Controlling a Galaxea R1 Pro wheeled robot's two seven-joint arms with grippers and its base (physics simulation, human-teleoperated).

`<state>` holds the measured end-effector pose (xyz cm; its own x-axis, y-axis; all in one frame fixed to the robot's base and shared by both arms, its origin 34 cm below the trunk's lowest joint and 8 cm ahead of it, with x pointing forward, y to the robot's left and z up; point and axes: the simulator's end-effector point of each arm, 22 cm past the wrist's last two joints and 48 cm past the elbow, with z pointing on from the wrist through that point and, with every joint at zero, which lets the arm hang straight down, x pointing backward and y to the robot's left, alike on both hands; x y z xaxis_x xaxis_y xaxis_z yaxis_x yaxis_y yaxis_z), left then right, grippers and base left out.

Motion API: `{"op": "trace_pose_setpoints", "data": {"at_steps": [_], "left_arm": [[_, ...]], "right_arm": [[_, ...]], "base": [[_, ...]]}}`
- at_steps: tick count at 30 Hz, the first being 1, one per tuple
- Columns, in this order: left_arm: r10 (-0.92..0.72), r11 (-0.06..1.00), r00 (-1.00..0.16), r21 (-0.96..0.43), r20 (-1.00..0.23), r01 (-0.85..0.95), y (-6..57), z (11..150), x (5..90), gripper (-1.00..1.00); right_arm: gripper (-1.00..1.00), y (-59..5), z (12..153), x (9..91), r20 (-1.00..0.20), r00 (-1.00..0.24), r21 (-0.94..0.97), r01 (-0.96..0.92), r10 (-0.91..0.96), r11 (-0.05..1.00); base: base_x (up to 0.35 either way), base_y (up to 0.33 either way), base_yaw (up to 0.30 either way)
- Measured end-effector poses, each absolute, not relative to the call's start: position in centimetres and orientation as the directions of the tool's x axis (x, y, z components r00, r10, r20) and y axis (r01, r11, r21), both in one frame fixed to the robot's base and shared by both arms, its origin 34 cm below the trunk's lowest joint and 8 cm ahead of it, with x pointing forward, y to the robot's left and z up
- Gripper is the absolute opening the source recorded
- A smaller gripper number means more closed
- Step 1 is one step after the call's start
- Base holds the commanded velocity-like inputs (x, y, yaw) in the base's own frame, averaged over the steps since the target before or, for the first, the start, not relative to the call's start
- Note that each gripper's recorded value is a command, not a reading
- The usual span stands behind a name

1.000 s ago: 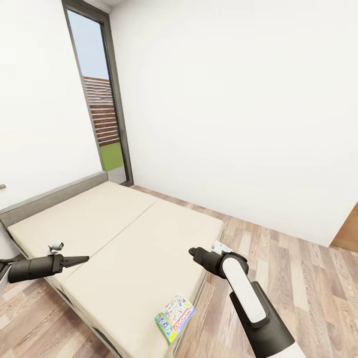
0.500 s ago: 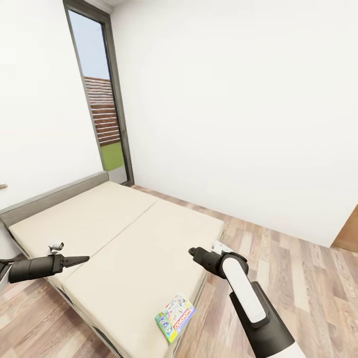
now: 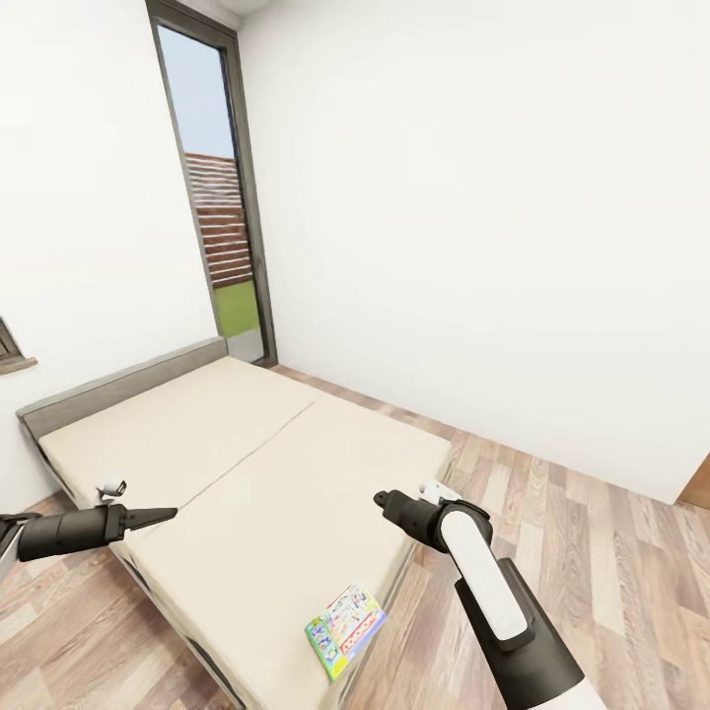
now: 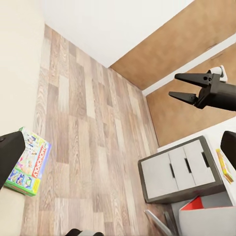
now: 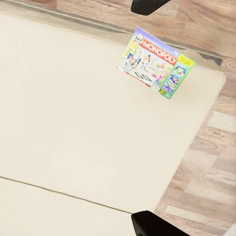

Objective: Put all the toys in the child's room - the three board games (two on the bed and one on the table), the two jigsaw puzzles on the table, and the tennis ball on the table - inside the toy box on the table in the child's room.

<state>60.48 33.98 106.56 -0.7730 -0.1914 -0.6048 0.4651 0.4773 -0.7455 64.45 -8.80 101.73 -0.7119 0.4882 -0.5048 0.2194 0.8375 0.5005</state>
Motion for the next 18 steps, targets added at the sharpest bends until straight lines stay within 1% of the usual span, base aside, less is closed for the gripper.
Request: {"op": "trace_pose_setpoints", "data": {"at_steps": [11,18], "left_arm": [[-0.191,0.477,-0.773,-0.745,-0.605,0.465,33.97,106.56,60.48,1.0],[-0.19,0.478,-0.773,-0.745,-0.605,0.465,33.97,106.52,60.46,1.0]], "right_arm": [[1.0,-8.78,101.76,64.45,-0.505,-0.712,0.501,0.219,0.488,0.837],[1.0,-8.59,101.78,64.39,-0.507,-0.714,0.499,0.214,0.483,0.84]], "base": [[0.0,-0.001,0.001],[0.039,-0.026,0.0]]}}
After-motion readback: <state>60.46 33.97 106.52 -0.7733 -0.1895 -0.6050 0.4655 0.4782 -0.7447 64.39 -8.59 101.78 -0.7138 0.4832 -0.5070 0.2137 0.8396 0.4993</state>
